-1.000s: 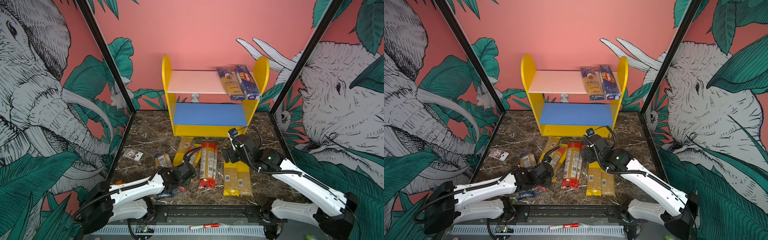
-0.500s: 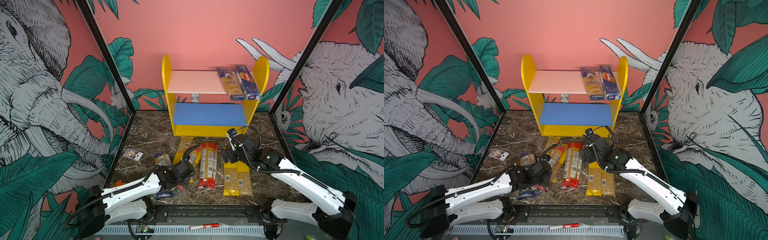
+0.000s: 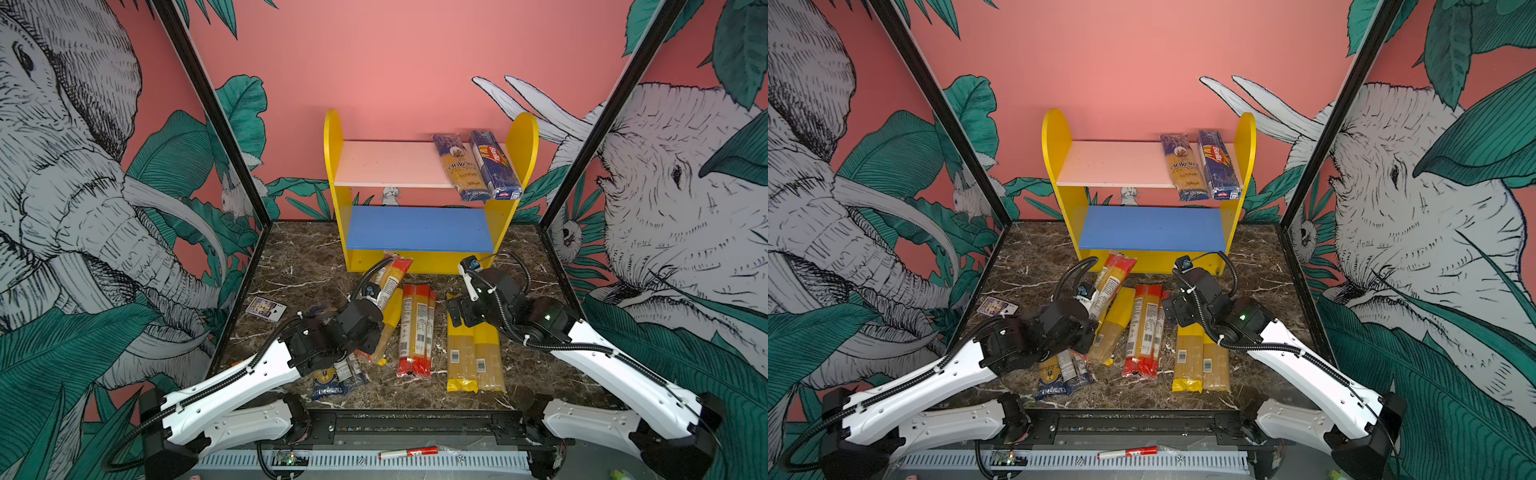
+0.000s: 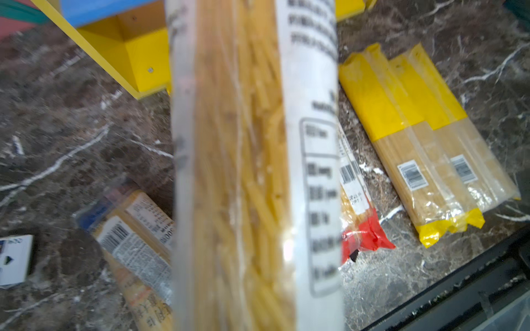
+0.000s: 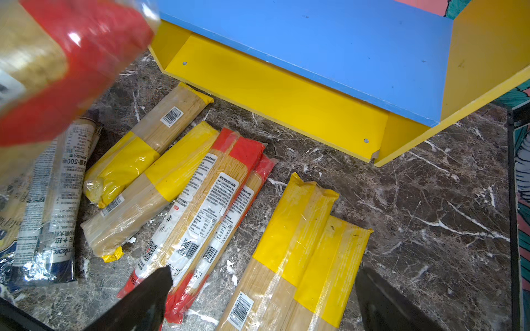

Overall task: Arrange pasta packages on shelves
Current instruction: Pick up the pasta bag from the pasta bags, then place the pasta bag on the shelf.

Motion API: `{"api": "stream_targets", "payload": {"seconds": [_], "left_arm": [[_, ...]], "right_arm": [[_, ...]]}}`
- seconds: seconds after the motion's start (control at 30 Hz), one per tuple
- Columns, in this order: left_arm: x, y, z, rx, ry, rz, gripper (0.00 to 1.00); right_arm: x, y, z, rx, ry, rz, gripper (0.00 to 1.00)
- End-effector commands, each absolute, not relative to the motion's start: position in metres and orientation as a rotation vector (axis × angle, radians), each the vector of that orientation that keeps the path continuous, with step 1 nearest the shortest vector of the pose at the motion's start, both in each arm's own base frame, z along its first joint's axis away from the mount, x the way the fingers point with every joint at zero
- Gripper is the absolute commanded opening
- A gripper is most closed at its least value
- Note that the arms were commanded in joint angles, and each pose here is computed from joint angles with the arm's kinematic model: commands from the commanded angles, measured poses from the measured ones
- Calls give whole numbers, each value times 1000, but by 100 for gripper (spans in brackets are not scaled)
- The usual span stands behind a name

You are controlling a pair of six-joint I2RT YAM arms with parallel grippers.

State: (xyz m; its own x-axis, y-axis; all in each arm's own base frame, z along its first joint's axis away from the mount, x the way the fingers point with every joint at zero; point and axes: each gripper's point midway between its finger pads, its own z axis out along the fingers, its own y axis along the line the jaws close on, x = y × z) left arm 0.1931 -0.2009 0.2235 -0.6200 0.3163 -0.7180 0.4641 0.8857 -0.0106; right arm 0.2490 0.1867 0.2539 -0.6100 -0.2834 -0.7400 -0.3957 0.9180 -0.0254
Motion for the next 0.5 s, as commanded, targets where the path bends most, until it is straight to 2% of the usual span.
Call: {"api": "stream_targets", "payload": {"seconds": [0.0, 0.47], "left_arm": [[211, -190, 287, 459, 2110, -226, 0], [251, -194, 424, 460, 1817, -51, 0]], "right_arm": [[248, 183, 268, -449, 2243, 207, 99], [251, 180, 297, -449, 2198, 229, 99]]}}
